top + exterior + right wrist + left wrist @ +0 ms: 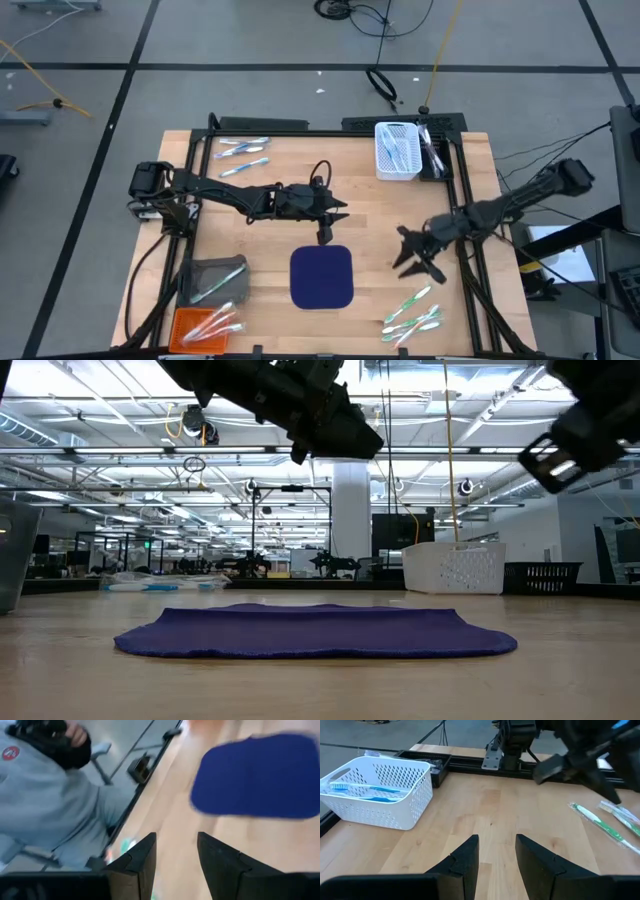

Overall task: Pick & Place Toothbrushes
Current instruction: Put the green toothbrush into the black bin

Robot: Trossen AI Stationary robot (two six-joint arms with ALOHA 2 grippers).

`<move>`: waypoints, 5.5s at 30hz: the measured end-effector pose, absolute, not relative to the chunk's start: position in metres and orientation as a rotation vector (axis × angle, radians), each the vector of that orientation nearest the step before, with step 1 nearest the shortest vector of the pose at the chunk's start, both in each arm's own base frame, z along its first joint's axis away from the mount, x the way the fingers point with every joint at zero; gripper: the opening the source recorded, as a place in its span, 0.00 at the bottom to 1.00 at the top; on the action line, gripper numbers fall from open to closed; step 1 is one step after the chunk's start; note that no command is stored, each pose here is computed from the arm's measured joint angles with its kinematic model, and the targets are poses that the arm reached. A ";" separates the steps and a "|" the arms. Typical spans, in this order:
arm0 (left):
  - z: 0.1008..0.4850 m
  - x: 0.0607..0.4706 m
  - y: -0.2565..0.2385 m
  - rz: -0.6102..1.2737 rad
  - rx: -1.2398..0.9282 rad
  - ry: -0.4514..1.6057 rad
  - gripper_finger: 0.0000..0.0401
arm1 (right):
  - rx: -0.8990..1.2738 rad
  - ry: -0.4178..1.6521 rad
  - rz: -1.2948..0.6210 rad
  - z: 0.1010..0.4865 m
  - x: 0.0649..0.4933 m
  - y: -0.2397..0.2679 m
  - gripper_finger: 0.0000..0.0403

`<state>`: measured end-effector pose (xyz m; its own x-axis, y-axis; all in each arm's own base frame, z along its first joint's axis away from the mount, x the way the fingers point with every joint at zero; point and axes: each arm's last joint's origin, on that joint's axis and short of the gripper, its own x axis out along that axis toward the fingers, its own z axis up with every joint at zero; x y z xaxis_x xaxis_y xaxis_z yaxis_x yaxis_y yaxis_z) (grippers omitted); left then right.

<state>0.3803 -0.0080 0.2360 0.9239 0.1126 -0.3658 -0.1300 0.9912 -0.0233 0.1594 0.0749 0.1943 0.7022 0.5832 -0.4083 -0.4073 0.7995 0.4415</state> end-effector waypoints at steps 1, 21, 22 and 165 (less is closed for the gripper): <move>0.236 0.380 -0.008 0.124 -0.047 0.376 0.32 | 0.339 0.581 0.569 0.193 0.158 0.080 0.33; 0.235 0.380 -0.006 0.131 -0.054 0.386 0.32 | 0.297 0.816 0.485 0.154 0.126 0.147 0.33; 0.235 0.380 -0.006 0.131 -0.057 0.386 0.32 | 0.293 0.819 0.476 0.153 0.125 0.149 0.33; 0.276 0.381 -0.064 0.046 -0.011 -0.043 0.25 | -0.010 -0.178 -0.139 0.223 0.205 0.080 0.00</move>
